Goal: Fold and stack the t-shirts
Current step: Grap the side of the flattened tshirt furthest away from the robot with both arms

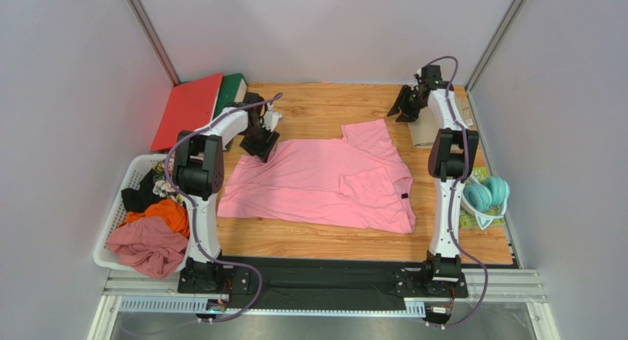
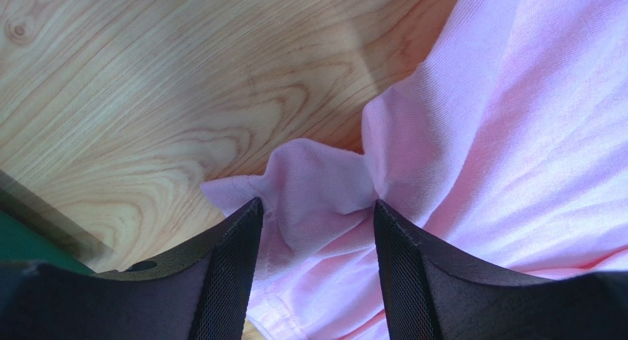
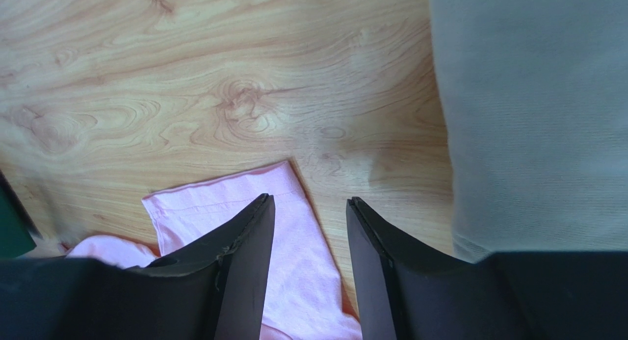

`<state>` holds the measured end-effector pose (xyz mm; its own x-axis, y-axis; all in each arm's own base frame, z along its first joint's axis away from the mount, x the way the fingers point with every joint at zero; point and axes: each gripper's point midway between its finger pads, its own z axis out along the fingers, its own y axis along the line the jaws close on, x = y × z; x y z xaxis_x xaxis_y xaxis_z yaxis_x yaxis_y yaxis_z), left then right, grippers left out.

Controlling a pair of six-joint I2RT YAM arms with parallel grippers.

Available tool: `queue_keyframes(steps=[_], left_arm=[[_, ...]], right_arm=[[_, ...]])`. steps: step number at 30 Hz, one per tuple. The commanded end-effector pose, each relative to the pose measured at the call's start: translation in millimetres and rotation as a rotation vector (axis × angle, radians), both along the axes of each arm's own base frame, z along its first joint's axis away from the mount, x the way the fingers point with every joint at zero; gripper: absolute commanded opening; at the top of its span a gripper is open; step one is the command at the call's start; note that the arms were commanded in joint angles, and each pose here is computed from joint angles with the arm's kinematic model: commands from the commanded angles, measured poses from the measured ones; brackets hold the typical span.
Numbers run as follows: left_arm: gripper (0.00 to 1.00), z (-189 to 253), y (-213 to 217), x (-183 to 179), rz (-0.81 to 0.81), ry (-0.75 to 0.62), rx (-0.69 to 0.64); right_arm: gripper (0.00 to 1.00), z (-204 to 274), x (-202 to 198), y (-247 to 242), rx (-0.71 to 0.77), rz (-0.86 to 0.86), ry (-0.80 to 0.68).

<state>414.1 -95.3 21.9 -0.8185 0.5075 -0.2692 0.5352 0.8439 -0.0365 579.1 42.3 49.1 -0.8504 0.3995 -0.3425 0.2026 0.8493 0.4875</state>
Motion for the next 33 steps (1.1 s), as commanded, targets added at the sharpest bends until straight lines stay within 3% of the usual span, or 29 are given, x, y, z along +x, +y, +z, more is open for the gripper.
queue_keyframes(steps=[1,14,20,23,26,27,33], left_arm=[[0.64,8.0,5.7,4.8,-0.014,-0.024,0.010],[0.64,15.5,4.7,5.3,-0.010,-0.032,0.000],[0.64,17.4,3.9,5.8,-0.007,-0.037,-0.005],[0.64,17.8,4.2,4.8,-0.009,-0.036,-0.004],[0.64,18.0,5.3,4.4,-0.014,-0.039,0.001],[0.64,19.3,5.6,4.7,-0.015,-0.043,0.002],[0.64,19.1,7.5,5.8,-0.007,-0.044,0.003]], right_arm=[[0.46,10.8,13.3,9.2,0.048,0.015,-0.051],[0.45,-17.3,3.7,34.4,0.082,0.059,0.011],[0.39,-24.4,-2.7,47.2,0.071,0.088,0.030],[0.31,-30.7,-8.2,61.7,0.052,0.115,0.043],[0.13,-34.8,-11.5,60.9,0.042,0.116,0.056],[0.02,-36.0,-12.1,59.9,0.036,0.114,0.058],[0.00,-22.5,-12.9,58.6,0.024,0.109,0.043]])
